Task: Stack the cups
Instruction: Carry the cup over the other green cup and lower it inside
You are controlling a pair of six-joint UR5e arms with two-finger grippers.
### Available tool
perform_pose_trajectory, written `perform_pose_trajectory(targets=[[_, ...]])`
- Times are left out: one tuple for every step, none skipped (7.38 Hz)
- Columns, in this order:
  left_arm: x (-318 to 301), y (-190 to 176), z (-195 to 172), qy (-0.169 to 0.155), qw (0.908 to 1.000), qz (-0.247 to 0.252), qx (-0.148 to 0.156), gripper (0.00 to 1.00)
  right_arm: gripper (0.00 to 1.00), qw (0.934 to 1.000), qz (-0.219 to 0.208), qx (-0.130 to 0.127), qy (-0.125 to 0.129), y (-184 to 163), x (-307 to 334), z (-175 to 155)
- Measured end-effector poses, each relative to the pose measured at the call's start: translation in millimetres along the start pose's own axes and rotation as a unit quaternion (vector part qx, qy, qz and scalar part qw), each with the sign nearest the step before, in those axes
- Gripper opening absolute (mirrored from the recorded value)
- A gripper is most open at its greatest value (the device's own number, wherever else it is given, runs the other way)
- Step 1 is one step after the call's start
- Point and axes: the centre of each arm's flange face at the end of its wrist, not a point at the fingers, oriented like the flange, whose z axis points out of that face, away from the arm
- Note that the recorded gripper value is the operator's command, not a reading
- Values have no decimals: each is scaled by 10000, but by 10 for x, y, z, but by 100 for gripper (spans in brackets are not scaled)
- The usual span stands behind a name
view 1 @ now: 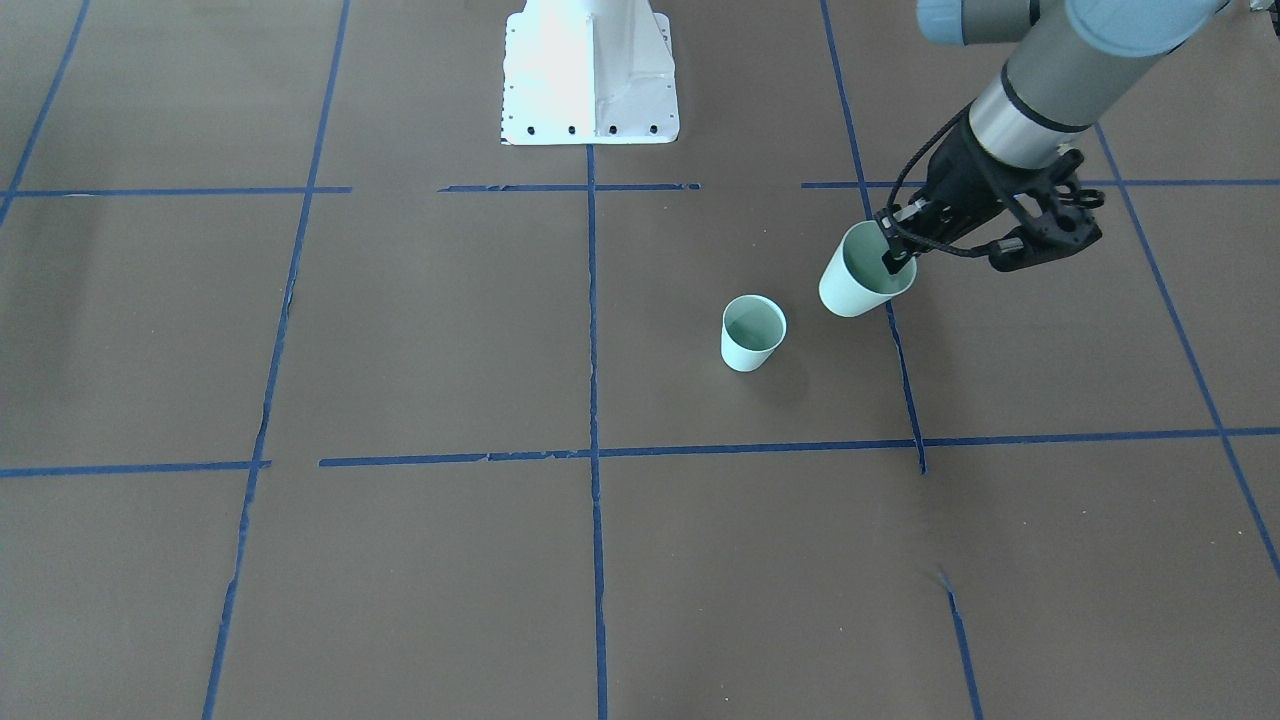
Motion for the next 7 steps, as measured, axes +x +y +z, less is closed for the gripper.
perform_pose_trajectory(targets=[[100,45,204,61,10000,-9,-51,0,100,10000,1,-1,0,0,0,0],[172,97,351,63,10000,3,-57,0,100,10000,-1,1,0,0,0,0],[218,136,462,38,10000,27,-73,0,100,10000,-4,6,0,-1,-2,-3],[245,138,549,13,10000,41,-83,0,100,10000,-6,8,0,-1,-3,-4],[267,126,628,10,9999,49,-90,0,100,10000,-5,6,0,-1,-2,-3],[292,123,729,21,9999,69,-116,0,100,10000,-3,4,0,-1,-2,-2],[311,140,832,22,9998,100,-158,0,100,10000,-4,5,0,0,-2,-2]])
